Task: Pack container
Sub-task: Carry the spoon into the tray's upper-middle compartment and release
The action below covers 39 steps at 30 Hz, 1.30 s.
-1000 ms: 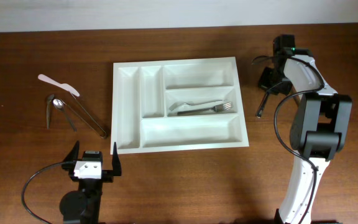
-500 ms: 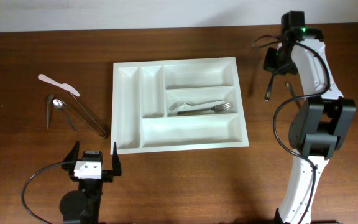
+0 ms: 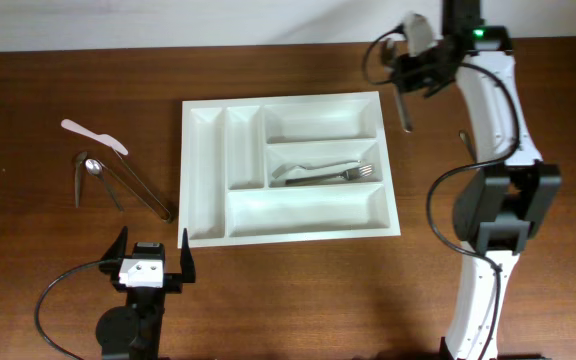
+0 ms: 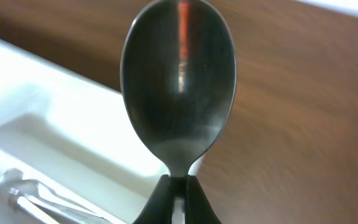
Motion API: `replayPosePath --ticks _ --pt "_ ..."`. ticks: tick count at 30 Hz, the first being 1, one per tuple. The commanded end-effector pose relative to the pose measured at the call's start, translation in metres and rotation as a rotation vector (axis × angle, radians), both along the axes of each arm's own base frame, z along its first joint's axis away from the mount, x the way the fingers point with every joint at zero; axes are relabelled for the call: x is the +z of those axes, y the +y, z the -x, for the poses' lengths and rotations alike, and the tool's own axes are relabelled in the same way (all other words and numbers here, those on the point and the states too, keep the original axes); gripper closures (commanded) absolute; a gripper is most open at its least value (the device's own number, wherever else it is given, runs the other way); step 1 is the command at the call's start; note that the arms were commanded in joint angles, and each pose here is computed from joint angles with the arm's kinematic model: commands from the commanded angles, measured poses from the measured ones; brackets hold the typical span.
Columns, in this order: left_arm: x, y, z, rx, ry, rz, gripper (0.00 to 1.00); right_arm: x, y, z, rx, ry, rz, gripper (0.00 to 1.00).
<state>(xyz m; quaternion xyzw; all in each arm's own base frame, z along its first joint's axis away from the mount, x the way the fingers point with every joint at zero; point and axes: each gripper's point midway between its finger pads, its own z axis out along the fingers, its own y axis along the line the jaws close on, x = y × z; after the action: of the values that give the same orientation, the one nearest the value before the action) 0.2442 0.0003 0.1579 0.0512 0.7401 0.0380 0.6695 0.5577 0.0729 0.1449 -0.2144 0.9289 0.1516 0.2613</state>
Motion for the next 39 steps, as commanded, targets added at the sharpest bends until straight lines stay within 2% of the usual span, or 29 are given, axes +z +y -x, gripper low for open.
replayPosePath --ticks 1,6,10,14,21,28,31,34,39 --pt "-0.001 0.000 0.000 0.004 -0.002 0.012 0.01 0.012 0.062 0.008 0.325 -0.136 0.042 0.96" --pt "-0.001 0.000 0.000 0.004 -0.002 0.012 0.01 0.004 0.120 0.023 0.664 -0.267 0.204 0.96" --pt "-0.001 0.000 0.000 0.004 -0.002 0.012 0.01 -0.009 0.152 0.028 0.828 -0.334 0.316 0.96" --pt "-0.001 0.000 0.000 0.004 -0.002 0.012 0.01 -0.029 0.166 0.028 0.860 -0.327 0.331 0.96" --pt "-0.001 0.000 0.000 0.004 -0.002 0.012 0.01 -0.067 0.156 0.025 0.851 -0.257 0.323 0.96" --pt "-0.001 0.000 0.000 0.004 -0.002 0.012 0.01 -0.065 0.152 0.017 0.833 -0.280 0.323 0.95" --pt "-0.001 0.000 0.000 0.004 -0.002 0.012 0.01 -0.064 0.150 0.014 0.800 -0.272 0.313 0.62" --pt "-0.001 0.000 0.000 0.004 -0.002 0.012 0.01 -0.060 0.148 0.005 0.706 -0.269 0.281 0.51" --pt "-0.001 0.000 0.000 0.004 -0.002 0.012 0.01 -0.042 0.143 -0.008 0.581 -0.279 0.235 0.42"
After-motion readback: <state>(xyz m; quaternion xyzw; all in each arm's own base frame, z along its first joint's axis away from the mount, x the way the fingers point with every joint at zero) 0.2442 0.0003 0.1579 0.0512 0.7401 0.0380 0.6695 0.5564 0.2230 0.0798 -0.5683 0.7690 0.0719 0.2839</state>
